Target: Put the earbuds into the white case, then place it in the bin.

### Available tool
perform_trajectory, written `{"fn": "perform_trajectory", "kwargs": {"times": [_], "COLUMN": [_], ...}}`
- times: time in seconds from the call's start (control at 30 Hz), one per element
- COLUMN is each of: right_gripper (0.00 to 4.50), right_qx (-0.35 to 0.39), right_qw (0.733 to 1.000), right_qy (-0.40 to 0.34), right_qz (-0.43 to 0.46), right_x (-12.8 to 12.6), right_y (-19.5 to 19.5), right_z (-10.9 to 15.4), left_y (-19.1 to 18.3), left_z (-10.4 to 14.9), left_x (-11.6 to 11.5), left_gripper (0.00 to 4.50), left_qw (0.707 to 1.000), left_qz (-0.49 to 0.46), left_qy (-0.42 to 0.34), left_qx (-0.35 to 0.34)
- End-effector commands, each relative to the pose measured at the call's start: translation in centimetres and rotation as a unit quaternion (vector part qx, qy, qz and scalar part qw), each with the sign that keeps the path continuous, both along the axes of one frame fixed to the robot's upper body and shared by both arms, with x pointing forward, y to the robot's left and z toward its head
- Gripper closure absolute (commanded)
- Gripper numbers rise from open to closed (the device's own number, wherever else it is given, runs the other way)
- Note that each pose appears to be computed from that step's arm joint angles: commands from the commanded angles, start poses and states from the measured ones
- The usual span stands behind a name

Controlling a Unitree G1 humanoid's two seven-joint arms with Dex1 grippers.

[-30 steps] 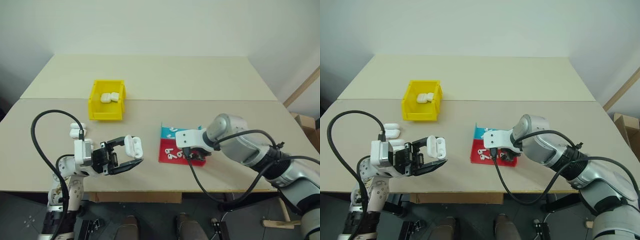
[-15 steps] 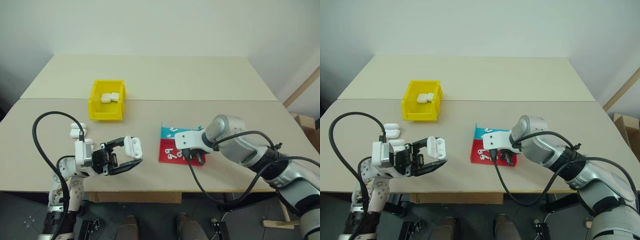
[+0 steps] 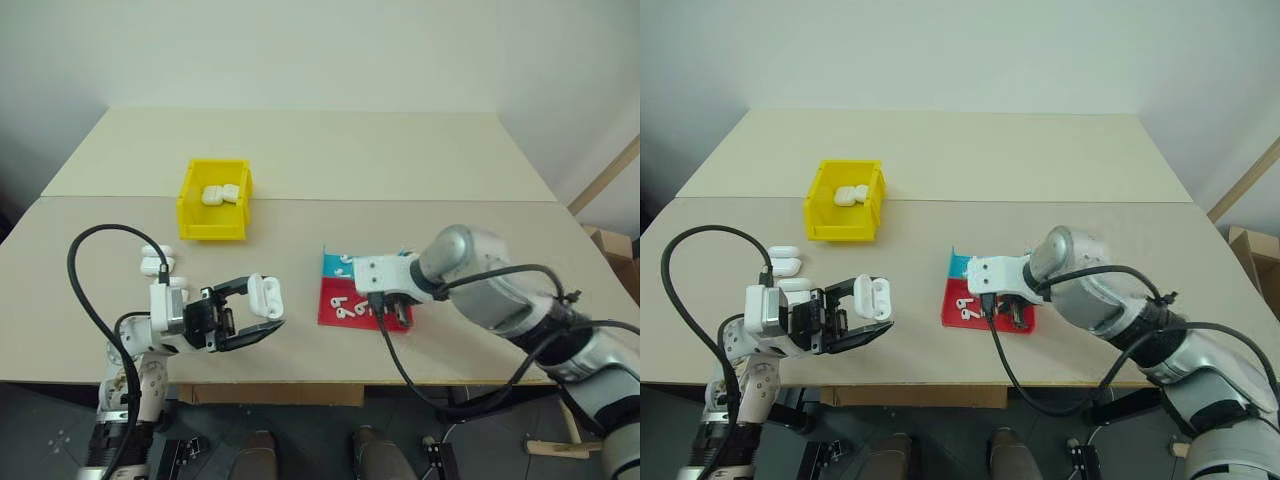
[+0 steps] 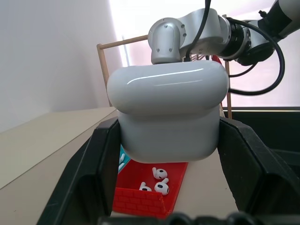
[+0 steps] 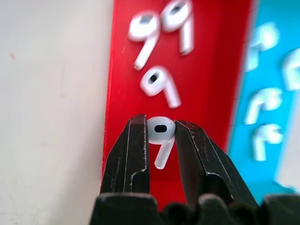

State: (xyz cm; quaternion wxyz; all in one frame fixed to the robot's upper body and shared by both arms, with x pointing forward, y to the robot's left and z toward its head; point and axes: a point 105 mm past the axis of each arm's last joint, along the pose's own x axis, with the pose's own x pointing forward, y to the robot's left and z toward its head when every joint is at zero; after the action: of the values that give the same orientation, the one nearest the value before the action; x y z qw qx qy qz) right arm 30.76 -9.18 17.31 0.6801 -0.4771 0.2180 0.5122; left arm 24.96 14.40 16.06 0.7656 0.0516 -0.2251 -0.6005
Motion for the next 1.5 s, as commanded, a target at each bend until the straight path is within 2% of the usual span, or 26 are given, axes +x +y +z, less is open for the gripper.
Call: {"fn": "perform_trajectory", "kwargs": {"times": [0.03, 0.1, 0.17, 0.37, 0.53, 0.93, 1.5], "right_gripper": [3.72, 3.72, 3.72, 3.72, 3.72, 3.72, 3.72], "right_qx": [0.136, 0.234, 0.294, 0.42, 0.507, 0.526, 0.536], "right_qw": [0.988, 0.967, 0.946, 0.885, 0.838, 0.812, 0.795], "right_qy": [-0.077, -0.096, -0.136, -0.182, -0.161, -0.128, -0.13], "right_qz": [-0.011, -0.007, 0.022, 0.077, 0.12, 0.217, 0.251], "right_x": [-0.8, -2.0, -3.1, -6.1, -7.3, -8.6, -8.2], "right_y": [0.0, -0.1, 0.0, 0.9, 2.0, 3.3, 4.2], "right_z": [5.3, 7.8, 9.2, 11.0, 12.1, 11.1, 10.3], "left_y": [-0.8, -1.3, -1.7, -3.8, -5.0, -5.7, -5.8], "left_z": [1.1, 1.4, 1.9, 3.5, 4.0, 6.0, 6.3], "left_x": [-0.4, -0.4, -0.2, -0.2, -0.3, -0.6, -1.1], "left_gripper": [1.7, 1.7, 1.7, 1.7, 1.7, 1.7, 1.7], "left_qw": [0.999, 0.999, 0.999, 0.997, 0.996, 0.994, 0.994], "left_qz": [-0.022, -0.033, -0.039, -0.065, -0.083, -0.096, -0.096], "left_qy": [-0.015, -0.017, -0.021, -0.025, -0.024, -0.04, -0.043], "left_qx": [-0.02, -0.027, -0.031, -0.036, -0.017, -0.023, -0.019]}}
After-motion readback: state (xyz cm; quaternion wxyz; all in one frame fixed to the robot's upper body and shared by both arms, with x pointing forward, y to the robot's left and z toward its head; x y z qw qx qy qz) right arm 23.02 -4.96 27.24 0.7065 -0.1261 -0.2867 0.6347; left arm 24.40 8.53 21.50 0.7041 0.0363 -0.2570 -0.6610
